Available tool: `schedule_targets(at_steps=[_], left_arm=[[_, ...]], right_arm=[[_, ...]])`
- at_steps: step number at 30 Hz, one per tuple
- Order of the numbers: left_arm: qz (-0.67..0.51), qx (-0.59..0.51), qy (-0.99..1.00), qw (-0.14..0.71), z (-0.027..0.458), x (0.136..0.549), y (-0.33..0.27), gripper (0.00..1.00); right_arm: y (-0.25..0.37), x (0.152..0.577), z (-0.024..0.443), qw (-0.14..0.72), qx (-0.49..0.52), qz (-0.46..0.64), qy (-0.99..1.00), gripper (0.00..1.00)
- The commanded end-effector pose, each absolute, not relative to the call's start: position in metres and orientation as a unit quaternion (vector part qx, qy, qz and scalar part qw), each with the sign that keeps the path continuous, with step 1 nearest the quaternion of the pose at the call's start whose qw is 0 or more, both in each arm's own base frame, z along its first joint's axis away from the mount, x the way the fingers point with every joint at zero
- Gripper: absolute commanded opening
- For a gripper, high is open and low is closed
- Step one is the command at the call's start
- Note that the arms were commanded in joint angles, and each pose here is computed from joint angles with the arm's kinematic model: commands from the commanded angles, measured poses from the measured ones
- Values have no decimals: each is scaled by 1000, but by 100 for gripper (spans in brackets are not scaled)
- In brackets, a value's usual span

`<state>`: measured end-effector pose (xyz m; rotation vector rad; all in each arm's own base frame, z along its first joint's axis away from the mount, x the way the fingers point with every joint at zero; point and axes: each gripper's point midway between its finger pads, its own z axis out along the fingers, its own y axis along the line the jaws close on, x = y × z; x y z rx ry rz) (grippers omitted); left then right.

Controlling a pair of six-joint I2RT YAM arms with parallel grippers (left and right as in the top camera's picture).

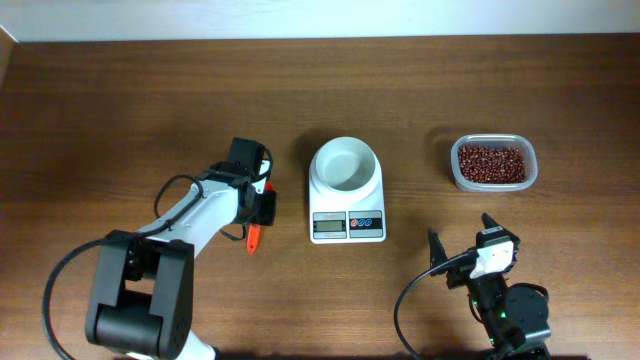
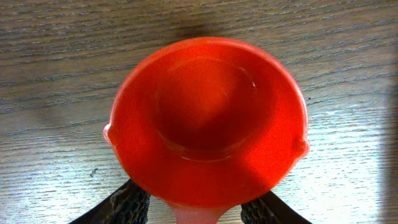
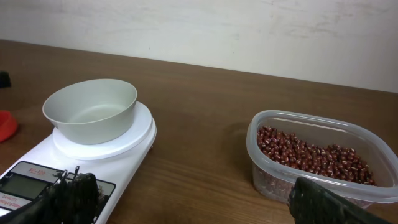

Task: Scoop item into bowl and weigh 50g on scale
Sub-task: 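Lift the scoop with the left gripper toward the scale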

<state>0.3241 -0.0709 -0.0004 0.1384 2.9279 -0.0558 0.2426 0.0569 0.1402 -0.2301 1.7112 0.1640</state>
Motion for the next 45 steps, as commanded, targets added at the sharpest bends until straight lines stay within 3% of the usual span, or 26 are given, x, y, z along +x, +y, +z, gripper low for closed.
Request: schedule_targets(at_steps=[1,5,10,15,18,24,29,33,36,39,41,45], left_arm=[[-15,48,995,91,-10,318,-69,45],[-16,48,994,95,-10,320,-70,38],[-15,48,995,92,-7,320,-70,20],[-15,48,995,81,11,326,-72,16],[-29,10,996,79,48,341,-79,16],[-282,37,957,51,143,345,-165,10],[-379,25,925,10,164,330,-192,2],[-379,-152,911,-53,165,336,-193,0],[-389,-153,908,-29,168,348,-196,0],[-425,-147,892,49,185,388,-200,0],[-440,-214,871,47,192,404,-194,0],[-439,-217,870,47,192,405,-193,0]], right_arm=[[55,243,138,645,-97,70,754,99],[55,243,138,645,-97,70,754,99],[55,243,138,645,-97,70,754,99],[55,243,138,645,-97,70,754,99],[55,243,138,645,-97,70,754,99],[55,243,138,645,-97,70,754,99],[55,243,138,645,-97,70,754,99],[55,243,138,645,-97,70,754,99],[55,243,138,645,-97,70,754,99],[55,243,138,645,-97,70,754,99],[55,243,138,645,-97,70,754,99],[55,243,138,645,-97,70,754,99]])
